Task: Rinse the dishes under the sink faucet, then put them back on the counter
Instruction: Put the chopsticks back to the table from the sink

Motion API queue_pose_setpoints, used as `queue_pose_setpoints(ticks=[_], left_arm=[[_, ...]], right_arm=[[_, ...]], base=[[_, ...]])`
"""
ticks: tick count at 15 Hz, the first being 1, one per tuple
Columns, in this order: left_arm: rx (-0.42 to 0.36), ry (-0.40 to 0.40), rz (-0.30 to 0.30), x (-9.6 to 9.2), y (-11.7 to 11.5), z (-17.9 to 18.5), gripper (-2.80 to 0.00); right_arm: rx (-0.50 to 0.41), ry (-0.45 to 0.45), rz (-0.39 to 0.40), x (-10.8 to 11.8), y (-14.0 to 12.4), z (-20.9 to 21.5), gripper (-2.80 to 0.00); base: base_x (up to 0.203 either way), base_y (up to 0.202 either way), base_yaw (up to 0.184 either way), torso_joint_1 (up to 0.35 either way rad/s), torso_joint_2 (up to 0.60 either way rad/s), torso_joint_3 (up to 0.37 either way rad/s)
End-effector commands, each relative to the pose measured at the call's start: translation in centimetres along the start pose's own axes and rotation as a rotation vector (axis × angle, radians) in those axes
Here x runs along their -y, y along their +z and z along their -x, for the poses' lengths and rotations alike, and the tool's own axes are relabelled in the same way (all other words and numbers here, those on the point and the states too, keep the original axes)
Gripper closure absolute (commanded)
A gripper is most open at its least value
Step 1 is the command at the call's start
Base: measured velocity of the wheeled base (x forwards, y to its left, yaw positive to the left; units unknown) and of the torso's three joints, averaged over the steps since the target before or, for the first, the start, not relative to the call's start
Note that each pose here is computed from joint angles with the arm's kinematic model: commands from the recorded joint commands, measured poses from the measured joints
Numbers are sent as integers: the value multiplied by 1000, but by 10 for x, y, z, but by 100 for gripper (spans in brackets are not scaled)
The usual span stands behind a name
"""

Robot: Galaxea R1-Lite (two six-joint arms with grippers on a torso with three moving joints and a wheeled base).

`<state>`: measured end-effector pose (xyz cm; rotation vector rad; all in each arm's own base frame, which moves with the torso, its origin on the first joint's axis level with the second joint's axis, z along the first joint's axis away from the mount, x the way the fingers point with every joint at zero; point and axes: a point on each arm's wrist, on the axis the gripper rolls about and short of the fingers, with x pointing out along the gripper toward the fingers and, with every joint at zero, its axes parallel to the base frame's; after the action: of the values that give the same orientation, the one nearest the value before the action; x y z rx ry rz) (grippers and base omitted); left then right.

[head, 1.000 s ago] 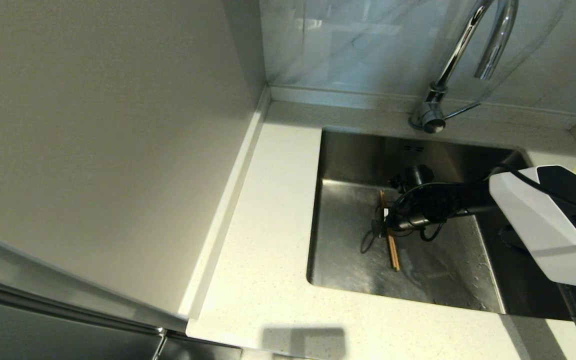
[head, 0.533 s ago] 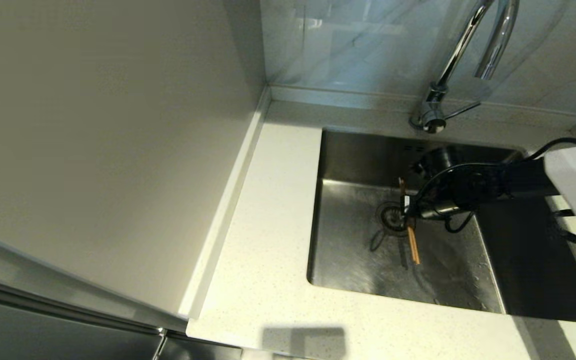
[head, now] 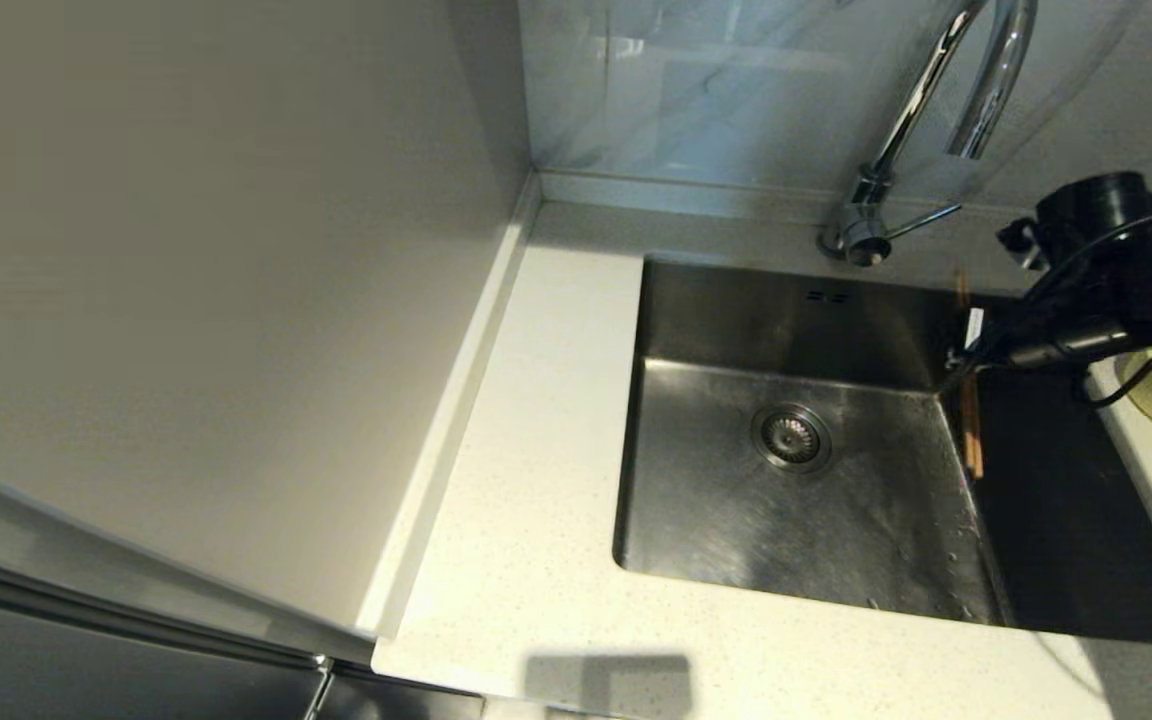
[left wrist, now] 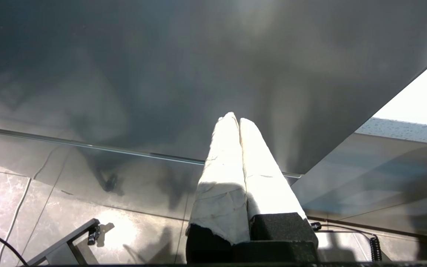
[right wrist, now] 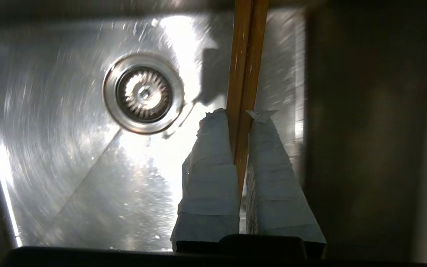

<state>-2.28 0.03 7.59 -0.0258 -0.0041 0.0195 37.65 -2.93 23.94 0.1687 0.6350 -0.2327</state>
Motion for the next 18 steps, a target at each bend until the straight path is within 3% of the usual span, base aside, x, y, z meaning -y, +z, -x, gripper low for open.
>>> queue_pose_setpoints(ticks=[1,5,8,11,12,14,16,18], left_arm=[[4,0,0,0,0,0,0],[4,0,0,0,0,0,0],[4,0,0,0,0,0,0],[4,0,0,0,0,0,0],[4,0,0,0,0,0,0],[4,0,0,0,0,0,0],[4,0,0,0,0,0,0],[4,0,0,0,0,0,0]], right_arm=[[79,-9,8,13,20,46,0],[159,-92,126,47,35,91,0],[217,-149,148,73,55,118,0],[269,-142,171,98,70,129,0],[274,-134,139,99,71,128,0],[292,-103,1,98,71,130,0],[295,14,-170,93,67,139,0],[266,128,-266,89,56,146,0]], base=[[0,0,0,0,0,0],[0,0,0,0,0,0],[0,0,0,0,0,0],[0,0,0,0,0,0],[0,0,0,0,0,0],[0,0,0,0,0,0],[0,0,0,0,0,0],[0,0,0,0,0,0]])
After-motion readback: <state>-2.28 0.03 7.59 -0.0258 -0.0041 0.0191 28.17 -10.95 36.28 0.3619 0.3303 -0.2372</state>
